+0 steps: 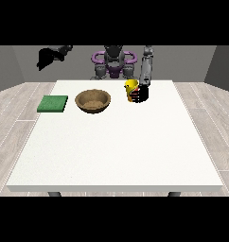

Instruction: Pick the cup and pour the ball into the bowl, then pick the bowl and place it on the pad

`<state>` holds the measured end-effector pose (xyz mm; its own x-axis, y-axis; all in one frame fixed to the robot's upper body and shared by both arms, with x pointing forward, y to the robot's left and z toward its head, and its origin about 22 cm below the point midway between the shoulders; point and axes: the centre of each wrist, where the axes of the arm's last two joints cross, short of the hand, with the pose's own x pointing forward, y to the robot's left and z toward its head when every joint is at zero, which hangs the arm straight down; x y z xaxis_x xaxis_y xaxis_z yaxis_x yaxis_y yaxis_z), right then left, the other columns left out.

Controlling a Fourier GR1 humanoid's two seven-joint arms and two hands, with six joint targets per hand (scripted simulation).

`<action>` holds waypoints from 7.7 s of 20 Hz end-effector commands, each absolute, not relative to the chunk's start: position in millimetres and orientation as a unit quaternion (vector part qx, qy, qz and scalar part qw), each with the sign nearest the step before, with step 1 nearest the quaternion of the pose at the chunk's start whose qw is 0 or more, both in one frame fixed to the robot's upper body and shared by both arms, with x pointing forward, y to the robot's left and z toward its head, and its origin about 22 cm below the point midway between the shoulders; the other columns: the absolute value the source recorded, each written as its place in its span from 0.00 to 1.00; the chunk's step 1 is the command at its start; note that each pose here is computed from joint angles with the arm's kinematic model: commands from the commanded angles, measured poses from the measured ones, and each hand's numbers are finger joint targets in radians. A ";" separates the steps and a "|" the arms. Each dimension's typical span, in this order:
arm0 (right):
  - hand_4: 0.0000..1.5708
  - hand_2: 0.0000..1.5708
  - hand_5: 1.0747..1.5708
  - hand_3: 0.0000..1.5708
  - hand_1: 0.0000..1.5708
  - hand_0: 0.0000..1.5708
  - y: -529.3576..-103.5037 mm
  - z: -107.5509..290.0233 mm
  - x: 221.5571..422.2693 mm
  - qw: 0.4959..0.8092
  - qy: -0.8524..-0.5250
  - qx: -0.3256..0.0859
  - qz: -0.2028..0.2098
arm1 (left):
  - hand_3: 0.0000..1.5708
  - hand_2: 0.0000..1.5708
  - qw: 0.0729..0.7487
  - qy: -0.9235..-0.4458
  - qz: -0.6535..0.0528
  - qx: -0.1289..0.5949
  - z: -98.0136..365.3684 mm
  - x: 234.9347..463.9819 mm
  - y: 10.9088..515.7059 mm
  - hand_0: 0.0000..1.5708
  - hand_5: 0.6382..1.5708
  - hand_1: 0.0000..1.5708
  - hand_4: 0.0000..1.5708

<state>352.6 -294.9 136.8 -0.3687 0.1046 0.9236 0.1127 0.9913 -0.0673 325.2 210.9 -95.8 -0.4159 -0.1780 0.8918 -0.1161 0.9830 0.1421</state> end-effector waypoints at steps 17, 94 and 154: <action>0.34 0.21 1.00 0.43 0.00 0.00 -353.8 115.9 357.3 0.562 -0.825 -0.058 -0.003 | 1.00 1.00 0.466 -0.817 -0.192 0.279 14.1 407.8 158.0 0.89 0.67 0.89 0.95; 0.42 0.28 1.00 0.30 0.00 0.00 -341.5 88.5 389.1 0.615 -0.785 -0.072 -0.002 | 0.00 0.00 0.506 -0.859 -0.065 -0.044 190.3 413.6 104.2 0.00 0.99 0.00 0.33; 0.68 1.00 0.99 0.91 1.00 1.00 -366.7 43.8 394.2 0.732 -0.663 -0.157 -0.015 | 0.00 0.00 0.526 -0.830 0.013 -0.187 296.2 384.1 397.7 0.00 1.00 0.00 0.00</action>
<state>383.3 -355.9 14.2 0.0411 0.0921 0.9949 0.2183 0.9709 -0.0988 381.5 386.3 311.0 -0.4260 0.3259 0.8440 0.3300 0.9246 -0.1905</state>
